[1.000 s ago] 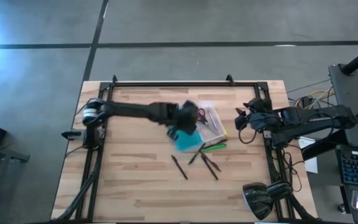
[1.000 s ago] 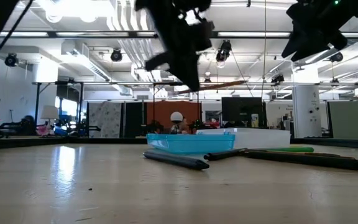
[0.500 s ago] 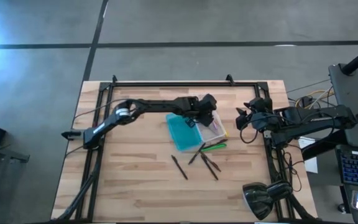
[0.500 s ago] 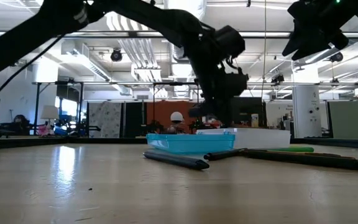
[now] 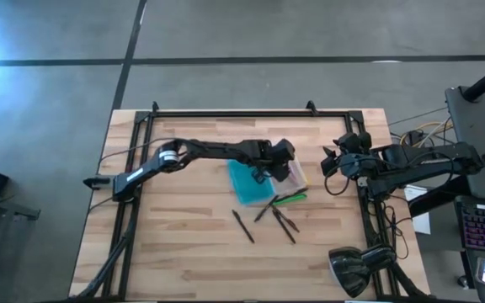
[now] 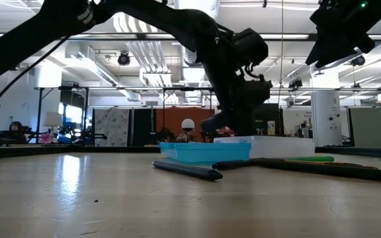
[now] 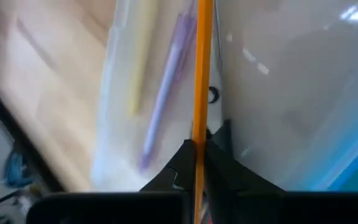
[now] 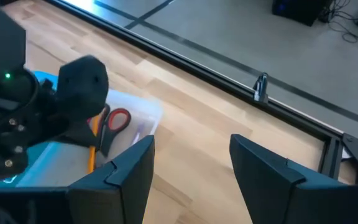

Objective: Pick & place school supplies into a supply box
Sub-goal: Put the orange pencil into the blue supply box, then put the yellow pen into the blue supply box, then adjust the blue supply box, then put the yellow pen into the blue supply box

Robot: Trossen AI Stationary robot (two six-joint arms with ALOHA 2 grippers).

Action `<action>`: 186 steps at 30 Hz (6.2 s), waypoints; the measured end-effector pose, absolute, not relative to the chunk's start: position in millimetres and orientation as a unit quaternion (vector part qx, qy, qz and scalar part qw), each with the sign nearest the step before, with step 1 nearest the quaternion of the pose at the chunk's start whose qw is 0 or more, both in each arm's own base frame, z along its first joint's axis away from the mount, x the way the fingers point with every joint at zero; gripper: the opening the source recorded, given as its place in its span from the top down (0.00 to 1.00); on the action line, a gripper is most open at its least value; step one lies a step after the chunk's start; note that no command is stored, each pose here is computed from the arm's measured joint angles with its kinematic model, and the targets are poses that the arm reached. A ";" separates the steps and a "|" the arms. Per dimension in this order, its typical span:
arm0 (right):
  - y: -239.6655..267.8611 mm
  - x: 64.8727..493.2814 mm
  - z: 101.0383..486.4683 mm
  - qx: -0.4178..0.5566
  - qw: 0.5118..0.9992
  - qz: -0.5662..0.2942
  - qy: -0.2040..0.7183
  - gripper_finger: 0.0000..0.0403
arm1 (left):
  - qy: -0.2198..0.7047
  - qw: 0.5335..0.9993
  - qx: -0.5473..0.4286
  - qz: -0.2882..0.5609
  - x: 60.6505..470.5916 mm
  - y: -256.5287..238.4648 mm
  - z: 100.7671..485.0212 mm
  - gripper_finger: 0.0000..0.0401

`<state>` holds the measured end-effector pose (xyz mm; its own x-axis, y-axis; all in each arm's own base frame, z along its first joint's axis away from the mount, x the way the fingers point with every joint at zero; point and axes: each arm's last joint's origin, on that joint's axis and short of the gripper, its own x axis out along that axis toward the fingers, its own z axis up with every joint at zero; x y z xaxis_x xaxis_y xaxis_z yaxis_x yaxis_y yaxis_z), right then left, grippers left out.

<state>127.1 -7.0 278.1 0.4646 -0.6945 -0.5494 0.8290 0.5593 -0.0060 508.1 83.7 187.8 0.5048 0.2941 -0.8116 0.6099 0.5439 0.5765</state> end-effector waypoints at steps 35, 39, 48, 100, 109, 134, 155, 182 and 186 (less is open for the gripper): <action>-3.9 133.9 267.5 0.142 0.841 -0.414 0.317 0.50 | 0.564 0.814 0.139 0.003 416.9 10.9 297.6 0.71; -2.9 138.4 262.2 0.140 0.837 -0.400 0.345 0.50 | 0.573 0.795 0.188 -0.066 394.0 -20.1 283.1 0.71; -16.6 148.7 244.3 0.275 0.770 -0.410 0.404 0.50 | 0.547 0.822 0.130 -0.095 365.3 -58.9 232.4 0.71; -94.2 218.5 155.5 0.296 0.708 -0.389 0.510 0.82 | 0.539 0.832 -0.022 0.132 307.5 -52.5 242.1 0.71; -93.5 244.1 151.7 0.326 0.745 -0.319 0.487 0.89 | 0.539 0.832 -0.022 0.131 307.7 -52.5 242.0 0.71; -88.8 221.7 152.2 0.255 0.702 -0.383 0.543 0.48 | 0.534 0.835 -0.007 0.134 309.0 -50.0 242.3 0.71; -88.7 221.3 122.5 0.263 0.682 -0.375 0.570 0.88 | 0.532 0.836 -0.009 0.135 309.6 -49.6 242.5 0.71; -102.7 300.9 196.1 0.400 0.794 -0.320 0.327 0.94 | 0.533 0.837 0.006 0.126 309.3 -52.1 242.5 0.71; -109.0 328.1 188.2 0.378 0.798 -0.308 0.354 0.83 | 0.532 0.837 0.004 0.126 309.1 -53.7 242.5 0.71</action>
<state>328.1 -109.0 188.2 0.5593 -0.2236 -0.7983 0.7590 0.5254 0.3846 309.1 -53.7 242.5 0.4023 0.2149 -0.8899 -0.2068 0.9683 0.1403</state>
